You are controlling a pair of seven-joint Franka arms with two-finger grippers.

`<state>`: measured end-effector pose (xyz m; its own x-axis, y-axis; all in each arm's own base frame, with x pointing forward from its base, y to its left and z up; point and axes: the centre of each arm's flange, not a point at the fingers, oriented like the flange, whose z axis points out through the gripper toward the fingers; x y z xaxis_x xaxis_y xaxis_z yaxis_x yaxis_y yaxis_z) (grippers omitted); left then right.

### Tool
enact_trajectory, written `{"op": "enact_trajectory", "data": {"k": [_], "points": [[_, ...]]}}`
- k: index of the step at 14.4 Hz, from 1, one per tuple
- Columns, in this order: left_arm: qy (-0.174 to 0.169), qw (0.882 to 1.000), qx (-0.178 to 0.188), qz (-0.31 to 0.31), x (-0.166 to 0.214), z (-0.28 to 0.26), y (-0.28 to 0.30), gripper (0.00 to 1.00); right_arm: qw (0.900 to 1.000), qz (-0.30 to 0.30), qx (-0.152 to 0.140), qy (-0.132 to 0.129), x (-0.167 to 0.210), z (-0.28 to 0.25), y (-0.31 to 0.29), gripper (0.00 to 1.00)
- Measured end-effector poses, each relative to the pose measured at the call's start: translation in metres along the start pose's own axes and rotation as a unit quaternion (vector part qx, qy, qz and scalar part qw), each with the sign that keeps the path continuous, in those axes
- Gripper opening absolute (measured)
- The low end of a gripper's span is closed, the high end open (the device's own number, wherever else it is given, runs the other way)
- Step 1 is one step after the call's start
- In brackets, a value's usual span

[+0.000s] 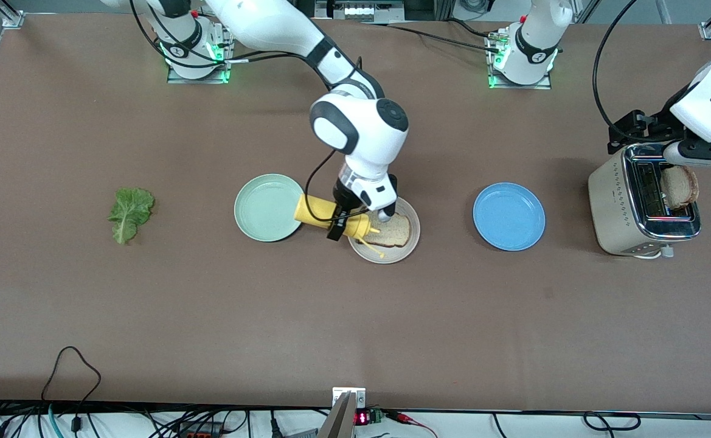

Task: Make sandwich in beige plate with both arms
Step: 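Carry the yellow bottle back beside the lettuce with the right gripper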

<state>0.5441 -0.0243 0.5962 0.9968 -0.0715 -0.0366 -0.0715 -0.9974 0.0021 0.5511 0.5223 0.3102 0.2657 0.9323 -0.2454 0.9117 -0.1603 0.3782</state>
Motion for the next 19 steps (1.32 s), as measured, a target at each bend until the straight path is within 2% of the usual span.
{"op": "enact_trajectory", "data": {"k": [2,5,10,12,15,19], "points": [[-0.001,1.000,0.000,0.000,0.000,0.000,0.000,1.00,0.999,0.026,0.023,0.021,-0.024,-0.014,0.035,0.40],[-0.004,1.000,0.000,0.000,-0.001,0.001,0.000,1.00,0.994,0.051,0.070,0.073,-0.075,-0.042,0.096,0.40],[-0.005,1.000,0.000,0.000,-0.001,0.001,0.000,1.00,0.972,0.064,0.155,0.163,-0.200,-0.067,0.194,0.40],[-0.005,1.000,0.000,0.000,-0.001,0.001,0.000,1.00,0.957,0.064,0.191,0.207,-0.248,-0.063,0.221,0.40],[-0.007,1.000,0.000,0.000,-0.001,0.002,0.000,1.00,0.933,0.061,0.223,0.275,-0.310,-0.045,0.251,0.40],[-0.024,1.000,0.000,-0.003,0.004,0.015,-0.004,1.00,0.887,0.048,0.250,0.385,-0.376,-0.005,0.268,0.40]]}}
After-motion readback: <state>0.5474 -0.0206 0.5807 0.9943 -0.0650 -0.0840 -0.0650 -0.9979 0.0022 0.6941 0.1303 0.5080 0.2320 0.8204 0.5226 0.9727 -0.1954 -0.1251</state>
